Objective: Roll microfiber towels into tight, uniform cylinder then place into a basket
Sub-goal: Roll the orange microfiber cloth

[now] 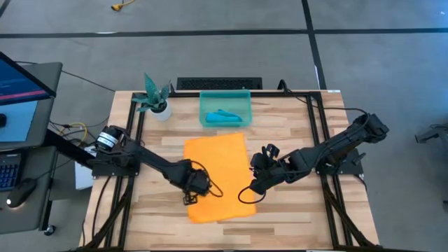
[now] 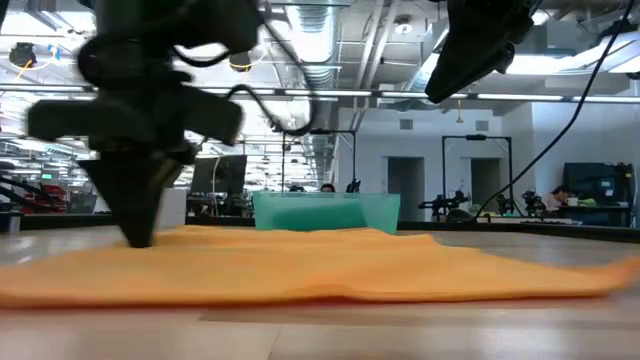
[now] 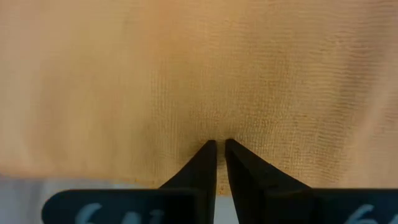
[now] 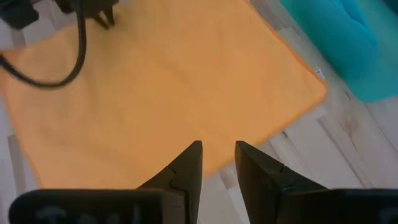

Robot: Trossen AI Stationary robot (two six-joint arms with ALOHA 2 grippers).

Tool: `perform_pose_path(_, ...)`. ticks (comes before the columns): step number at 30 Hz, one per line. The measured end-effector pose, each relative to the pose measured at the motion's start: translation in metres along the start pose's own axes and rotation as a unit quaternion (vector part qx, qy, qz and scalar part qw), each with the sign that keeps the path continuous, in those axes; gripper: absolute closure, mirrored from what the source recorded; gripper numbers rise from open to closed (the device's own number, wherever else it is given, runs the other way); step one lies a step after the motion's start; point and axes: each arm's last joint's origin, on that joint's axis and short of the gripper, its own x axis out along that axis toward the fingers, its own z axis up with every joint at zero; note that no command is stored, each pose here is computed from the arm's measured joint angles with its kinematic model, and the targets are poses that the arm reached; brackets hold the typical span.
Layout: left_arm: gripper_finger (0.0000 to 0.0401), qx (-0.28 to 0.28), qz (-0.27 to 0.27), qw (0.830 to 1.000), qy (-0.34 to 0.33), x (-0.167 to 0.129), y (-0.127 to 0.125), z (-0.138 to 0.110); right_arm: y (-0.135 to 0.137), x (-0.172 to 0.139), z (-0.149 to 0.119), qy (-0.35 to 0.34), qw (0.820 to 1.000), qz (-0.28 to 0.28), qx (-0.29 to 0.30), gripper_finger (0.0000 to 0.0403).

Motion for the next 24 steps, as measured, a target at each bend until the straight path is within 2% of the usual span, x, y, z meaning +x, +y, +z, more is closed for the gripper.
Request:
perform_pose_path(6,0.0372,0.003,0.048,0.999,-0.014,-0.012,-0.004,-0.013,0.0,0.0,0.0,0.0,1.0,0.0,0.0,0.0283)
perform_pose_path(17,0.0372,0.013,0.035,0.997,-0.074,-0.04,-0.012,-0.023,0.0,0.0,0.0,-0.001,1.0,0.001,-0.002,0.0283)
perform_pose_path(24,0.0372,0.023,0.043,0.987,-0.152,-0.068,-0.022,-0.038,0.016,-0.007,0.003,-0.046,0.996,0.046,-0.066,0.0283)
